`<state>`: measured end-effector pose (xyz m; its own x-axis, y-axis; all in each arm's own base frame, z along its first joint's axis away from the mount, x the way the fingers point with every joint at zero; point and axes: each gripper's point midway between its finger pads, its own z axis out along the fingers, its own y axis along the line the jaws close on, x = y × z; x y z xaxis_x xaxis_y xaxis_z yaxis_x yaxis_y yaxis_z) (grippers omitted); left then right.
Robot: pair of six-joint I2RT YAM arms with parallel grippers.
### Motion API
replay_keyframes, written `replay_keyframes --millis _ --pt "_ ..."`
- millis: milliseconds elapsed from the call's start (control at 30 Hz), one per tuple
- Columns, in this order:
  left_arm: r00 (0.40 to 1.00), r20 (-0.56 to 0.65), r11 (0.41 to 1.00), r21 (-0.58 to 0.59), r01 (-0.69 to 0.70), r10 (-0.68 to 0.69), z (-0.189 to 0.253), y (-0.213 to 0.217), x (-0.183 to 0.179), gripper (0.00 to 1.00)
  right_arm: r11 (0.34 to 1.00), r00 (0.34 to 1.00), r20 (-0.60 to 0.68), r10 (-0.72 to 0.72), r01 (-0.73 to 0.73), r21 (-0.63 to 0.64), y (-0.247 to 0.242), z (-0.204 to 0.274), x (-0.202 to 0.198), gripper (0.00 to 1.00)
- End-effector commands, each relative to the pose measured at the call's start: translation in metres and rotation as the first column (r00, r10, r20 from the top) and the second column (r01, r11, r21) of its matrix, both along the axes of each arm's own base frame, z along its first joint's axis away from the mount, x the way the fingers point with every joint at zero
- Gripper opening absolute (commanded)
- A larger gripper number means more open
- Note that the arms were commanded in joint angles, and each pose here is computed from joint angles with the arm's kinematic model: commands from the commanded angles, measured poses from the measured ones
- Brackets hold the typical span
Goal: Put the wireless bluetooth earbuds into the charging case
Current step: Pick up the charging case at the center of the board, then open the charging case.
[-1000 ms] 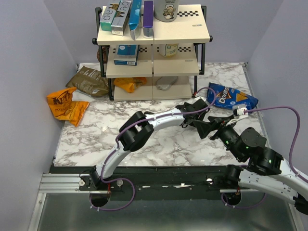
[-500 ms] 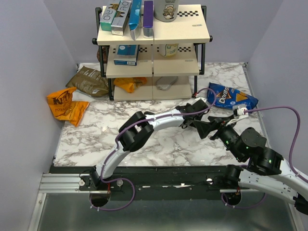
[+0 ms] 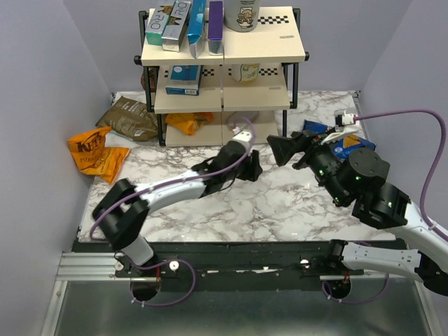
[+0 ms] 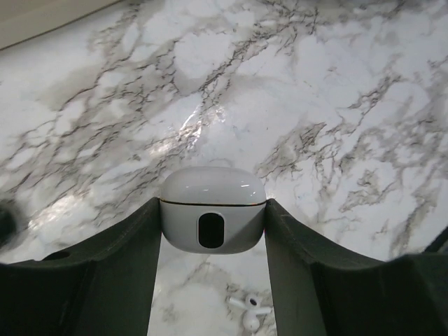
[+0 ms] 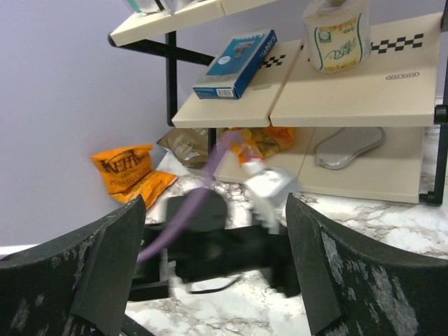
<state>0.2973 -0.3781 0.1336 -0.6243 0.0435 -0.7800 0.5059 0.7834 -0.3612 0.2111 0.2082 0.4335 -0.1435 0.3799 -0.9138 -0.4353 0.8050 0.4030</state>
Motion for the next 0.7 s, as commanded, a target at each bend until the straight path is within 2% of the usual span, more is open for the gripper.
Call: replay_keyframes --millis 0,33,167,233,300,333,400,433,567,667 --pt "0.977 0.207 0.967 -0.253 0.008 0.046 0.076 0.034 -0.017 0.0 0.997 0.997 -0.024 -0.068 0.067 -0.033 -0.007 -0.006 0.008 0.89" --pt "0.961 0.27 0.954 -0.3 0.018 0.067 0.104 0.048 -0.025 0.0 0.998 0.998 -0.031 -0.053 0.052 -0.041 -0.005 -0.011 0.008 0.89" --pt "0.905 0.425 0.955 -0.271 0.119 0.008 0.113 0.077 -0.056 0.0 0.989 0.998 -0.058 0.04 -0.048 -0.141 0.019 -0.036 0.005 0.87" --pt "0.837 0.547 0.953 -0.245 0.179 -0.016 0.128 0.087 -0.069 0.0 0.968 0.993 -0.067 0.097 -0.109 -0.224 0.032 -0.051 0.003 0.86" --pt "0.782 0.623 0.951 -0.22 0.215 -0.033 0.12 0.095 -0.081 0.0 0.941 0.985 -0.096 0.146 -0.168 -0.295 0.048 -0.066 0.004 0.86" --pt "0.723 0.689 0.953 -0.19 0.237 -0.043 0.127 0.102 -0.086 0.0 0.916 0.976 -0.113 0.184 -0.212 -0.34 0.054 -0.074 0.001 0.85" --pt "0.671 0.739 0.958 -0.15 0.246 -0.056 0.119 0.111 -0.091 0.0 0.898 0.97 -0.136 0.202 -0.239 -0.371 0.063 -0.081 0.002 0.85" --pt "0.614 0.786 0.965 -0.101 0.242 -0.072 0.124 0.117 -0.092 0.0 0.886 0.966 -0.14 0.219 -0.257 -0.387 0.067 -0.084 0.002 0.85" --pt "0.555 0.823 0.976 -0.009 0.219 -0.117 0.122 0.128 -0.094 0.0 0.842 0.938 -0.175 0.3 -0.347 -0.413 0.086 -0.092 -0.003 0.86" --pt "0.515 0.848 0.974 0.001 0.228 -0.121 0.131 0.131 -0.098 0.0 0.809 0.915 -0.215 0.343 -0.403 -0.427 0.1 -0.101 -0.006 0.86"
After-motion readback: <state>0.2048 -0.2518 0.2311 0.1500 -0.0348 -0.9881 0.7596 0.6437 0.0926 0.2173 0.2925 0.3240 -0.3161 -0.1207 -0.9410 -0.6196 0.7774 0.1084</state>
